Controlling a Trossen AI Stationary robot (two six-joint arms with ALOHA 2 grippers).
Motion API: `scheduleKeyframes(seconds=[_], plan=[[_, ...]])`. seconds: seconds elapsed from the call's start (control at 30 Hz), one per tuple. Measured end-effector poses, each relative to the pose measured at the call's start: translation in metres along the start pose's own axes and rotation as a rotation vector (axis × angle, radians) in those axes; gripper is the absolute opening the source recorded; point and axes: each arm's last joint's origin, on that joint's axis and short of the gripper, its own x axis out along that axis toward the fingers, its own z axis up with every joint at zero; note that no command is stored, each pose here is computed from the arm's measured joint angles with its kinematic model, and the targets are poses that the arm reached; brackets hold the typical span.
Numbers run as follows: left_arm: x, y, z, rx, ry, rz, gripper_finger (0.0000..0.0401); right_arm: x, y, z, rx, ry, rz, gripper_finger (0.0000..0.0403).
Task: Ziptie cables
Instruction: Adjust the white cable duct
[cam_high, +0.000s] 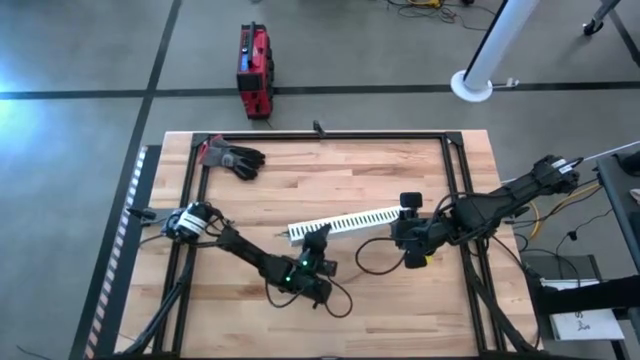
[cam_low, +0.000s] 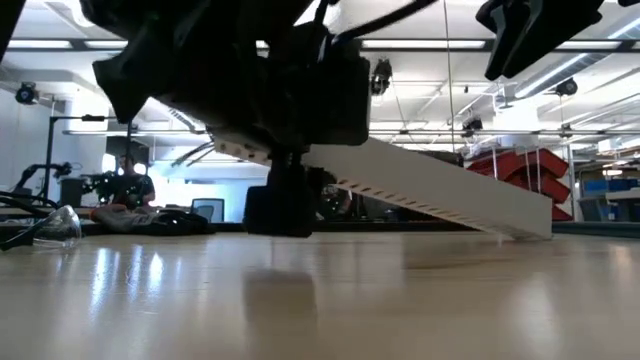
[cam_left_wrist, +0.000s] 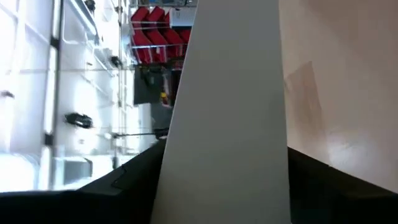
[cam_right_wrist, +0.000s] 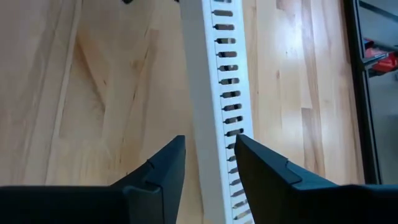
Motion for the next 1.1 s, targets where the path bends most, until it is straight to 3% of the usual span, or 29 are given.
scheduleKeyframes(seconds=[0.1, 0.23, 0.37, 0.57, 0.67, 1.1], plan=[[0.000, -0.004, -0.001, -0.146, -0.047, -0.071, 0.0243, 0.000, 0.000, 0.000, -0.001, 0.000, 0.000, 0.0131], [0.003, -0.006, 0.003, -0.364, -0.155, -0.297, 0.0225, 0.001, 0.000, 0.000, -0.002, 0.003, 0.000, 0.0140], [0.009, -0.003, 0.002, -0.529, -0.159, -0.473, 0.0220, 0.001, 0.000, -0.001, -0.002, 0.003, 0.000, 0.0149], [0.023, 0.021, -0.006, -0.750, -0.154, -0.871, 0.0259, 0.002, 0.000, 0.000, 0.000, 0.002, 0.000, 0.0161], [0.032, 0.029, -0.012, -0.821, -0.141, -1.009, 0.0276, 0.002, 0.000, 0.000, 0.003, -0.006, 0.002, 0.0166], [0.038, 0.015, -0.021, -0.784, -0.031, -1.092, 0.0312, 0.015, 0.005, -0.009, -0.007, 0.019, 0.005, 0.0181]])
